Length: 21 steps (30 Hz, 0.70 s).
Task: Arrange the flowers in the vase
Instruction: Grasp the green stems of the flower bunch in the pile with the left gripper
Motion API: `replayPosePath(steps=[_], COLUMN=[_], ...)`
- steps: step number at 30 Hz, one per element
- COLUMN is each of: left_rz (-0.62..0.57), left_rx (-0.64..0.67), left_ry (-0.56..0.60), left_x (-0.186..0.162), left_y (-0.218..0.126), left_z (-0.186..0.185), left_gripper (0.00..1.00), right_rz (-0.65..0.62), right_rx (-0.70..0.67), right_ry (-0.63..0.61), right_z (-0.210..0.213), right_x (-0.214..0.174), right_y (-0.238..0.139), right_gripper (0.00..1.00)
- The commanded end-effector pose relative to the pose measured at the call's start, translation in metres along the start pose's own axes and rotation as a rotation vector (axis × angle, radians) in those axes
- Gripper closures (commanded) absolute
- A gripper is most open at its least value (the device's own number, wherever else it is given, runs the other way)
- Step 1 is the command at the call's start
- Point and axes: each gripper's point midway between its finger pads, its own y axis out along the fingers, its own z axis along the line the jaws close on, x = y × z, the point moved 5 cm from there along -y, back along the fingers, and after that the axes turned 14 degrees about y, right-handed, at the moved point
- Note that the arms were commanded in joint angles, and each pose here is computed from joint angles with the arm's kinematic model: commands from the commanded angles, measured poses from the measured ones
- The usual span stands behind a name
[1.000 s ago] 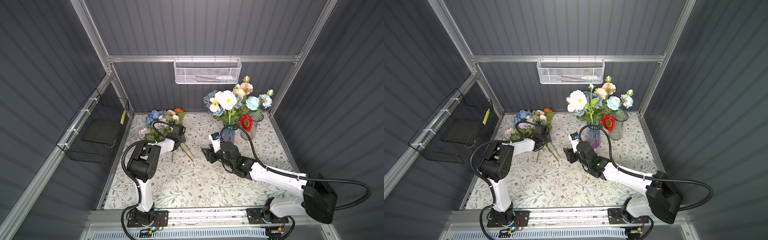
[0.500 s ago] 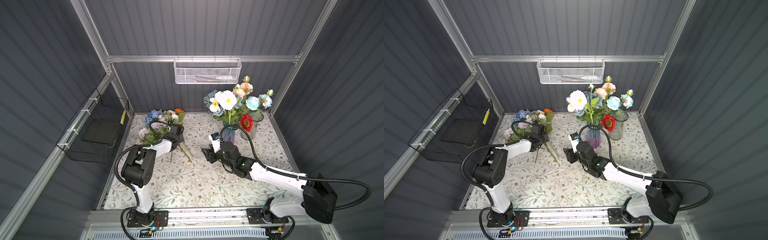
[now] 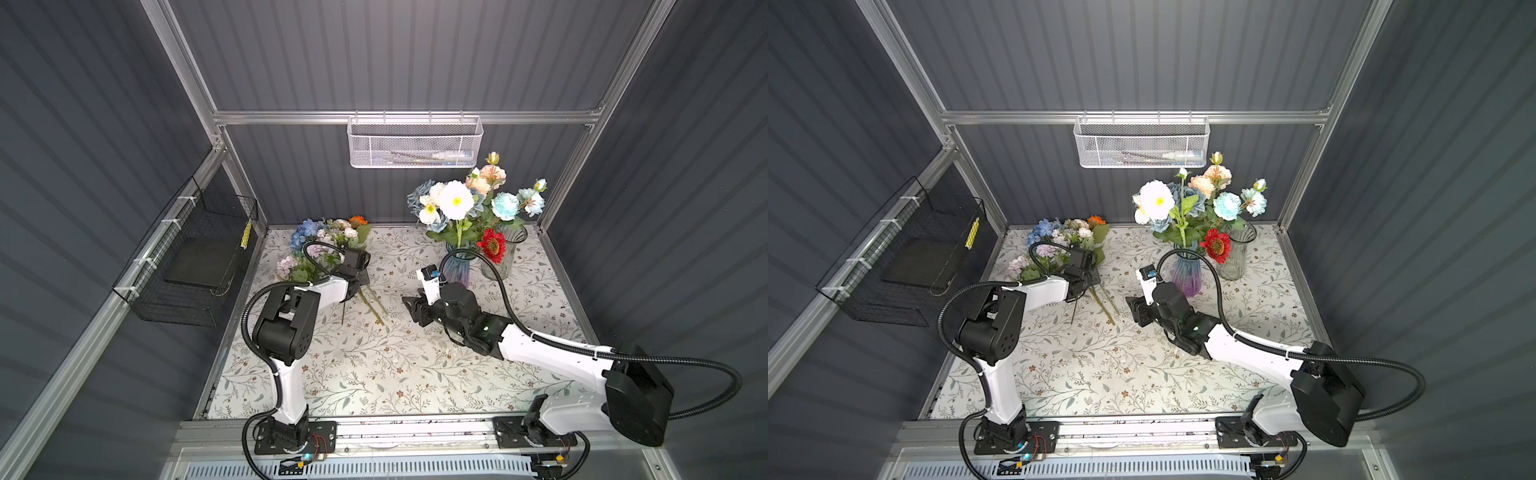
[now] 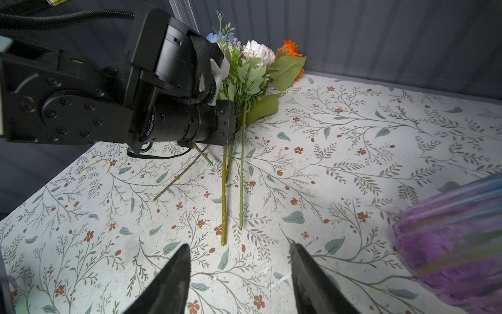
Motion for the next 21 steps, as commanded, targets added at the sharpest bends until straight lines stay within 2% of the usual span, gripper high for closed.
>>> replayPosePath(steps=[1,7,10,13,16,21], left_rz=[0.033,0.055,0.06,0.058,0.059,0.06], left_rx=[0.033,0.04,0.042,0.042,0.029,-0.048], left_ry=[0.015,0.018,0.022,0.023,0.024,0.0], left_x=[-0.004,-0.013,-0.015,-0.014,-0.012,-0.017], left_y=[0.01,0.015,0.016,0.017,0.016,-0.002], left_z=[0.004,0.004,0.005,0.004,0.002,-0.005], left_gripper=[0.76,0.77,0.86,0.88,0.99,1.0], right_rz=[-0.02,-0.025,-0.025,-0.027,-0.032,-0.043], right_rx=[0.007,0.001,-0.001,0.002,0.004,0.003], right_ry=[-0.015,-0.017,-0.02,-0.021,-0.021,-0.016], right_z=[0.005,0.004,0.003,0.004,0.005,0.005], right_x=[0.008,0.008,0.008,0.01,0.011,0.014], right_y=[-0.003,-0.005,-0.005,-0.005,-0.007,-0.01], right_gripper=[0.4,0.4,0.4,0.4,0.4,0.4])
